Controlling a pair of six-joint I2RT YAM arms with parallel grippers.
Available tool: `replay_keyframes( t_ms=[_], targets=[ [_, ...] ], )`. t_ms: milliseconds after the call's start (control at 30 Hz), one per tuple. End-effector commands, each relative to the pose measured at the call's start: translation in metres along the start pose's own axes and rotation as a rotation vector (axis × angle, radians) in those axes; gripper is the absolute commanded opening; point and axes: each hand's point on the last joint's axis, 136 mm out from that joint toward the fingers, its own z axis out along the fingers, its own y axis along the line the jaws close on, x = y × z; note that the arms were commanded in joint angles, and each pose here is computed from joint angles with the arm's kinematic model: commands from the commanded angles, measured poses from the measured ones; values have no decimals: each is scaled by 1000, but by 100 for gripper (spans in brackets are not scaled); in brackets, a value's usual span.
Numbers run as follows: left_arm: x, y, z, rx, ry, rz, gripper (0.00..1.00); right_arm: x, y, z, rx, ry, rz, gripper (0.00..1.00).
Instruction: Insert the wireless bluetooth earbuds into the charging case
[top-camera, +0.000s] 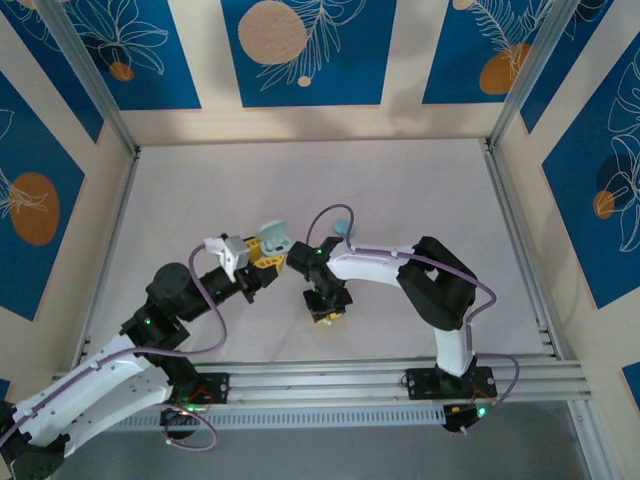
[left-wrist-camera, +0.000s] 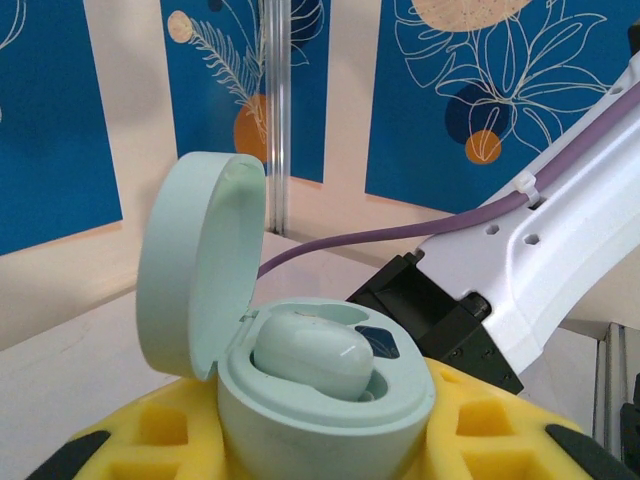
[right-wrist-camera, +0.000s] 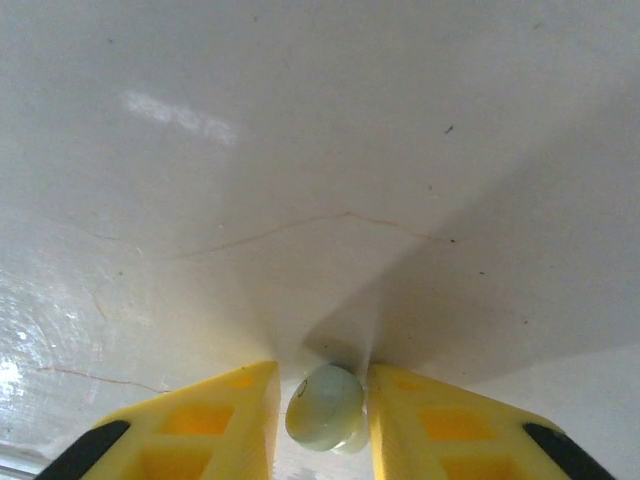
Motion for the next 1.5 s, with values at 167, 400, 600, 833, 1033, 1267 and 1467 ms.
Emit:
replay_keyframes(
  t_ms=[167, 400, 600, 833, 1033, 1267, 1467],
  targets=[
    [-24, -5, -1, 21, -69, -1, 30, -10, 6, -3, -42, -34, 15, 25],
    [-22, -4, -2, 17, -65, -1, 30, -6, 10, -23, -72, -71, 4, 21],
    [-16, -4, -2, 17, -54, 1, 30, 0, 13, -98, -212, -229, -10, 20],
    [-8, -14, 5, 84, -35, 14, 30, 18, 24, -233, -538, -513, -68, 20],
    [-10, -30, 10, 184, -53, 15, 30, 46, 44, -321, -821, -654, -215, 20],
    [-16, -48, 14, 303, -78, 5, 30, 57, 64, -353, -969, -660, -320, 20],
    [-20, -51, 16, 322, -83, -2, 30, 55, 68, -351, -989, -645, -329, 20]
  ],
)
